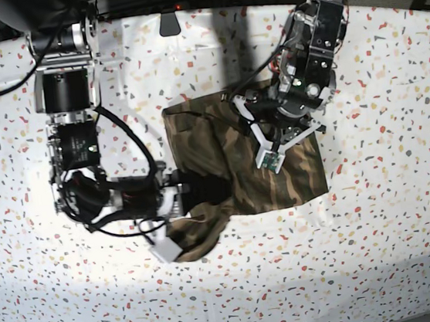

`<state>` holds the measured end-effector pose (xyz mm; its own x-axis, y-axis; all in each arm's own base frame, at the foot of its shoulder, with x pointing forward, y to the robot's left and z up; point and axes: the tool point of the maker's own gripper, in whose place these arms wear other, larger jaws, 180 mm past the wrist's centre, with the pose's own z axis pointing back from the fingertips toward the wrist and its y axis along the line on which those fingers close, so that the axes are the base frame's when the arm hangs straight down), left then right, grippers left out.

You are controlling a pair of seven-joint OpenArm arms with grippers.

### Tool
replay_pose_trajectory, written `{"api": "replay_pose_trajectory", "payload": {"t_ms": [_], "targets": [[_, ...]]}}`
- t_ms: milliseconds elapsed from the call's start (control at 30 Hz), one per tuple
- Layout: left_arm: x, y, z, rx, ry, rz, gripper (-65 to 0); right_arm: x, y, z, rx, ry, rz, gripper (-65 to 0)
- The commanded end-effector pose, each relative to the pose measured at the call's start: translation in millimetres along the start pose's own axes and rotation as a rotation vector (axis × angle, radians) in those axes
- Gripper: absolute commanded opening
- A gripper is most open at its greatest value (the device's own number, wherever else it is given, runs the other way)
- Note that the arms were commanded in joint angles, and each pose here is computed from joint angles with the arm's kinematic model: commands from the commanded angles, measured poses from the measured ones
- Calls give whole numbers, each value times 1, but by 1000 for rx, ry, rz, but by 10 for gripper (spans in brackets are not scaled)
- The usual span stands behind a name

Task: Fold the T-shirt properly
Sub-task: 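Grasp the shirt with both grippers and fold the remaining end over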

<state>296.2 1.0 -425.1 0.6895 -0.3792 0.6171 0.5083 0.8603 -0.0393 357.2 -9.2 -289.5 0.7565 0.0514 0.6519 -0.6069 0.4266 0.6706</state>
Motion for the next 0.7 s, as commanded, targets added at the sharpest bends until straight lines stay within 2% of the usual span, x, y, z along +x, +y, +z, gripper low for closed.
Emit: {"api": "replay_pose_trajectory", "payload": {"t_ms": [0, 100, 200, 267, 500, 667], "targets": [[2, -8, 0, -28, 5, 9, -394, 26, 15, -4, 29, -41, 63, -650], [2, -8, 0, -30, 6, 6, -394, 23, 26, -32, 22, 20, 107, -650], [1, -8, 0, -30, 13, 6, -394, 15, 25, -55, -38, 75, 136, -650], [0, -8, 0, -30, 18, 6, -394, 17, 25, -64, -69, 62, 148, -650], [-1, -7, 0, -27, 34, 4, -394, 20, 14, -70, -155, 55, 181, -650], [8, -4, 8, -17, 36, -8, -394, 21, 15, -72, -151, 49, 181, -650]]}}
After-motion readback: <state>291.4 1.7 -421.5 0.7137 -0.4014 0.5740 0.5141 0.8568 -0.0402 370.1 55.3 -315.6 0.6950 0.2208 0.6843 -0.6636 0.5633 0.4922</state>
